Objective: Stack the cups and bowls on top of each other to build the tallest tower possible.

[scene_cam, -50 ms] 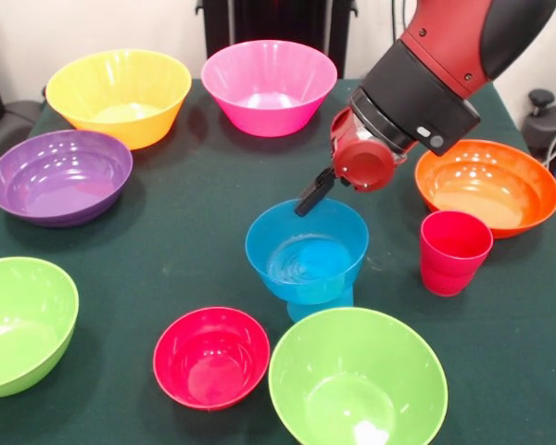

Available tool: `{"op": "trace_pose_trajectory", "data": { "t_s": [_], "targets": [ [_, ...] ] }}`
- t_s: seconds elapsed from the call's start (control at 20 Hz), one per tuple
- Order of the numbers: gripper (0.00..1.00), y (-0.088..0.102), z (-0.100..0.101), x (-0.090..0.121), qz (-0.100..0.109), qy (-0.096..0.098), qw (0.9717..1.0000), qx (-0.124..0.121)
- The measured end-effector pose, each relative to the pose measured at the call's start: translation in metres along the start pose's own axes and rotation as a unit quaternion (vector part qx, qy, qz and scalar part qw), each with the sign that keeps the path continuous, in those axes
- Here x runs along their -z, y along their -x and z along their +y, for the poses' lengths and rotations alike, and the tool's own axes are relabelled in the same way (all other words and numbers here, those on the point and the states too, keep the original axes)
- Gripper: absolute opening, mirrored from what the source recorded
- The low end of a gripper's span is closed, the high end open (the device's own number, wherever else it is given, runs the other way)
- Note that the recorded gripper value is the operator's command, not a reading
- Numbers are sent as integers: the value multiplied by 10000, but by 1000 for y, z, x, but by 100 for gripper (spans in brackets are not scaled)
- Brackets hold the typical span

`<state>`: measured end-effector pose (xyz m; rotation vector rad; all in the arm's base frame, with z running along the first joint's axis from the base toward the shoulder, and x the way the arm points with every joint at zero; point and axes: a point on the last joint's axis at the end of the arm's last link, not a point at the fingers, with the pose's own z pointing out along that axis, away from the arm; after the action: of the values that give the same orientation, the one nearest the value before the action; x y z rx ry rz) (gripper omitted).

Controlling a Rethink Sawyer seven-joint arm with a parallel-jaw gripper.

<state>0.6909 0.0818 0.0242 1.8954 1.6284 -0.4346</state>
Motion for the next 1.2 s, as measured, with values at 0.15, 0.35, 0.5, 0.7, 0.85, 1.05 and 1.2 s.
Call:
{"op": "trace_pose_trajectory", "data": {
  "t_s": [0.15, 0.35, 0.5, 0.7, 0.85, 1.05, 1.2],
  "targets": [
    [0, -2, 0, 2, 15, -86, 9999, -96],
    [0, -4, -1, 3, 12, -159, 9994, -306],
    [0, -4, -1, 3, 0, -159, 9989, -440],
    [0, -4, -1, 3, -4, -157, 9979, -627],
    [0, -4, -1, 3, -5, -157, 9976, -678],
    [0, -4, -1, 3, -5, -157, 9976, -678],
    [0, -4, -1, 3, -5, -157, 9976, -678]
  ]
}}
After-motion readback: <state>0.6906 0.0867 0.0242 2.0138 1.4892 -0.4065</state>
